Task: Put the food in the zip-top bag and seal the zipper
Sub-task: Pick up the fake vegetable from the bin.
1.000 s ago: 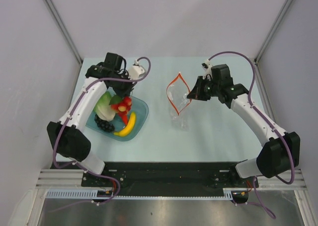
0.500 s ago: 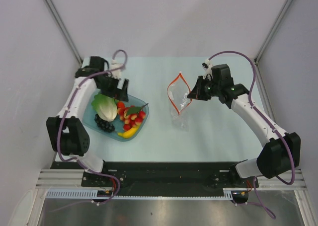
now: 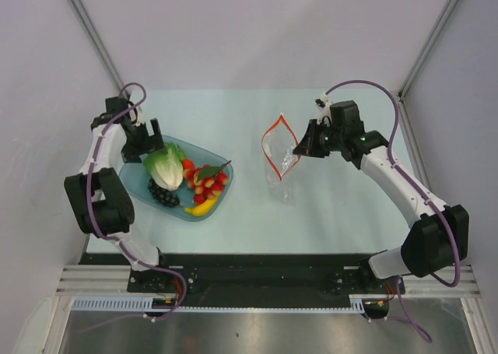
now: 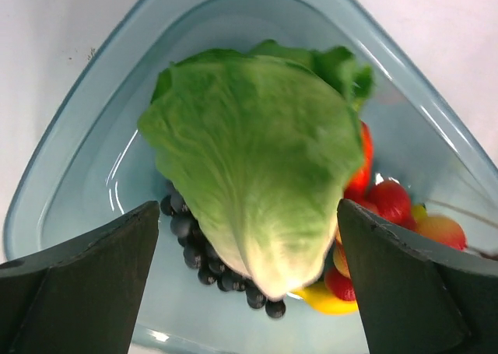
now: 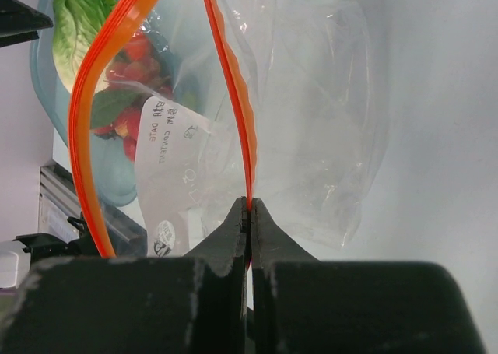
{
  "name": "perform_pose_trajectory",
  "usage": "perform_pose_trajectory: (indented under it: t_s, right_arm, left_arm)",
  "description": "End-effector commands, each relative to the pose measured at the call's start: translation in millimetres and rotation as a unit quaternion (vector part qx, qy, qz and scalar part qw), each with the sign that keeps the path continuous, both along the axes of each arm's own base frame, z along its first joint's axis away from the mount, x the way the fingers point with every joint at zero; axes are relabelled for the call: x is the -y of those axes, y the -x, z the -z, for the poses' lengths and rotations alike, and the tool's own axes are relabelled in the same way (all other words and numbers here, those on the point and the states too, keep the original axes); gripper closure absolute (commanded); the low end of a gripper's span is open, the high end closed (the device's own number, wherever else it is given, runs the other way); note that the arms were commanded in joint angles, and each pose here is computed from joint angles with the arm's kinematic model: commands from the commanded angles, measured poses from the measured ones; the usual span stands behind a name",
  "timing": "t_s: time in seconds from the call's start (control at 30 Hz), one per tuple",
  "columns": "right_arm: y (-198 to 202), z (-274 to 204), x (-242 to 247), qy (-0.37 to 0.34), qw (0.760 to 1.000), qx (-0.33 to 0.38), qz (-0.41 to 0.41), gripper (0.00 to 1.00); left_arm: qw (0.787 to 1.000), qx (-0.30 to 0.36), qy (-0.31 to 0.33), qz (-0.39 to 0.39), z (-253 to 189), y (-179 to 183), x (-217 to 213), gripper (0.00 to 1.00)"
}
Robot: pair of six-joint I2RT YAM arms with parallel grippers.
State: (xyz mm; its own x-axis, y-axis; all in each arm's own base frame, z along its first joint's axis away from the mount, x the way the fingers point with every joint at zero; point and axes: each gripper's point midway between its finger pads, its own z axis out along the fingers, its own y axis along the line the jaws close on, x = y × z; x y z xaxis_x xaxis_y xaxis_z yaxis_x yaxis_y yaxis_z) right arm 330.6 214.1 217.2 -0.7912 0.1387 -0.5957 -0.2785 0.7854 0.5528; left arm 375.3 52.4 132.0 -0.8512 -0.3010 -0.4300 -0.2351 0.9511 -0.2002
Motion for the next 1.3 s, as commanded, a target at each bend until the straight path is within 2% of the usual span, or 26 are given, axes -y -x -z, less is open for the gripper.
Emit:
perform_pose_trajectory:
  t_s: [0.0,0.17,0.33,0.6,0.7,0.73,0.8,0.83,0.93,1.0,1.1,1.2,1.27]
  right_arm:
    - [-11.4,-12.1,-4.2,0.001,1.0,0.023,-0.006,1.0]
    - [-13.4,-10.9,-3.3,0.008,1.0,0.026,-0.011,1.0]
    - [-14.8,-8.6,-3.3,0.012,1.0,0.024,-0.012,1.0]
    - [-14.7,-9.5,-5.3,0.01,0.999,0.027,-0.018,1.0]
    - [-15.2,-10.0,-7.0,0.007,0.999,0.028,-0.022,1.0]
    - [-15.3,-9.8,-7.5,0.006,0.999,0.028,-0.023,1.0]
    - [-15.6,-9.6,-7.0,0.007,0.999,0.029,-0.024,1.0]
    - [-15.8,-10.5,-7.5,0.006,0.999,0.03,-0.026,1.0]
    - [-13.7,-12.1,-9.9,0.001,0.999,0.03,-0.035,1.0]
    - [-13.2,-13.5,-10.8,-0.002,0.999,0.032,-0.037,1.0]
    - [-10.9,-15.9,-14.0,-0.009,0.998,0.033,-0.046,1.0]
    - [-8.0,-18.2,-17.2,-0.019,0.998,0.032,-0.057,1.0]
    - [-3.4,-21.2,-22.0,-0.033,0.996,0.032,-0.073,1.0]
  left_arm:
    - [0.998,-0.022,0.006,-0.051,26.7,-14.4,-5.7,0.0]
    - [0.997,-0.027,0.059,-0.035,49.4,-26.7,12.5,0.0]
    - [0.993,-0.034,0.115,-0.026,70.3,-23.9,31.5,0.0]
    - [0.981,0.0,0.194,-0.019,59.8,-21.4,49.8,0.02]
    - [0.979,-0.006,0.204,-0.012,66.1,-15.1,53.3,0.19]
    - [0.979,-0.008,0.203,-0.009,66.2,-14.5,54.4,0.35]
    - [0.98,-0.005,0.201,-0.002,62.3,-15.1,53.2,0.58]
    - [0.98,0.009,0.2,0.005,50.6,-18.5,53.8,0.73]
    - [0.981,0.065,0.183,0.027,12.2,-26.7,52.1,0.94]
    - [0.978,0.106,0.176,0.042,-16.4,-31.4,52.4,1.0]
    - [0.966,0.19,0.16,0.072,-71.7,-37.2,57.8,1.0]
    - [0.938,0.286,0.151,0.126,-134.2,-35.9,77.2,1.0]
    - [0.902,0.354,0.167,0.181,-180.9,-21.6,107.2,1.0]
